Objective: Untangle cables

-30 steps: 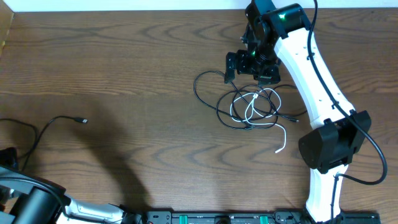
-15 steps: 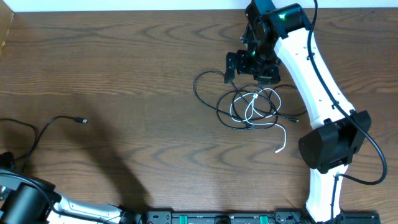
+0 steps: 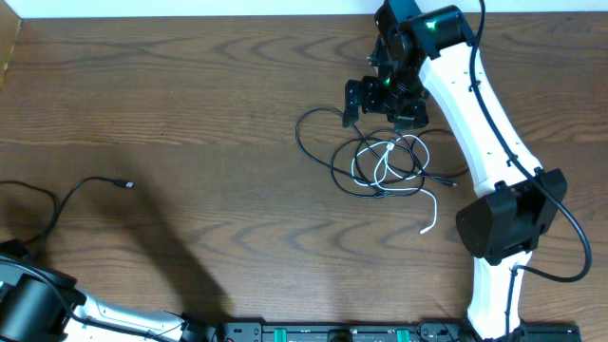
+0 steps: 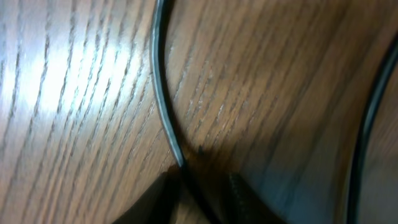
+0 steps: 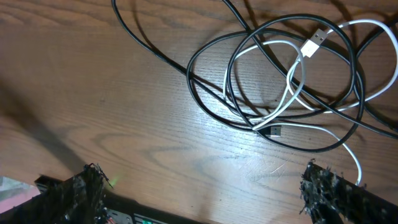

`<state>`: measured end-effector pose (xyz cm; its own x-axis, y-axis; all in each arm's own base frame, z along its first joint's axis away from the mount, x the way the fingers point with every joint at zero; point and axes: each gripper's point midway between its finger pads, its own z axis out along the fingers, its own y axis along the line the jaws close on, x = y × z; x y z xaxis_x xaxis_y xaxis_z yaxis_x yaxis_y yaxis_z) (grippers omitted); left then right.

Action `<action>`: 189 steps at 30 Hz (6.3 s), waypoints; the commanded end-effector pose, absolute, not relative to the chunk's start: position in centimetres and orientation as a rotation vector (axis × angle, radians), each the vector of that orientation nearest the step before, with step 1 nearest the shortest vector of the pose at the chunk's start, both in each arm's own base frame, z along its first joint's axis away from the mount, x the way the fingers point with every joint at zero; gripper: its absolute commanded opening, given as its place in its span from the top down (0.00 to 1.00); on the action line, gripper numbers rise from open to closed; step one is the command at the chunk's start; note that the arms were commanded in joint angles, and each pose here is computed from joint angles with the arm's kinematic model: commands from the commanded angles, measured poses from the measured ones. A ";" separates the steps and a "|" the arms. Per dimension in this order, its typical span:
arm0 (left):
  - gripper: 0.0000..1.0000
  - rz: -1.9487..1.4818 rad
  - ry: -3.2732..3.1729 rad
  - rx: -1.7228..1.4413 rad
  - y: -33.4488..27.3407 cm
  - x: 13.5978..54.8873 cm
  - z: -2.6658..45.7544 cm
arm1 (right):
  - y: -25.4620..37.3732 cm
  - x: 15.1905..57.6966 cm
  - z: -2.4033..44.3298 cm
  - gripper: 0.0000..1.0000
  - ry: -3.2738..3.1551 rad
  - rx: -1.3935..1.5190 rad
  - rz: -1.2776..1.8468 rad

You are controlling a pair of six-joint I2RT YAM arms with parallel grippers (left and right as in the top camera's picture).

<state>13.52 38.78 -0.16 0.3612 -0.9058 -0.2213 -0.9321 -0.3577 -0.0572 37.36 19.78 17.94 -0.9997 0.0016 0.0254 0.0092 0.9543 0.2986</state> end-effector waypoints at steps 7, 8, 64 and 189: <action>0.93 0.225 1.773 -2.447 37.8 13.0 -0.8 | 19.8 37.1 19.4 0.01 -3.115 0.025 -0.495; 0.93 0.224 1.775 -2.450 37.7 12.9 -0.6 | 19.8 37.1 19.4 0.01 -3.115 0.025 -0.495; 0.20 0.378 1.973 -1.852 37.9 22.3 10.1 | 19.9 37.1 19.4 0.01 -3.114 0.026 -0.495; 0.00 -0.144 3.015 -0.769 -5.0 25.4 12.0 | 16.7 35.8 7.6 0.99 -3.048 -0.076 -0.223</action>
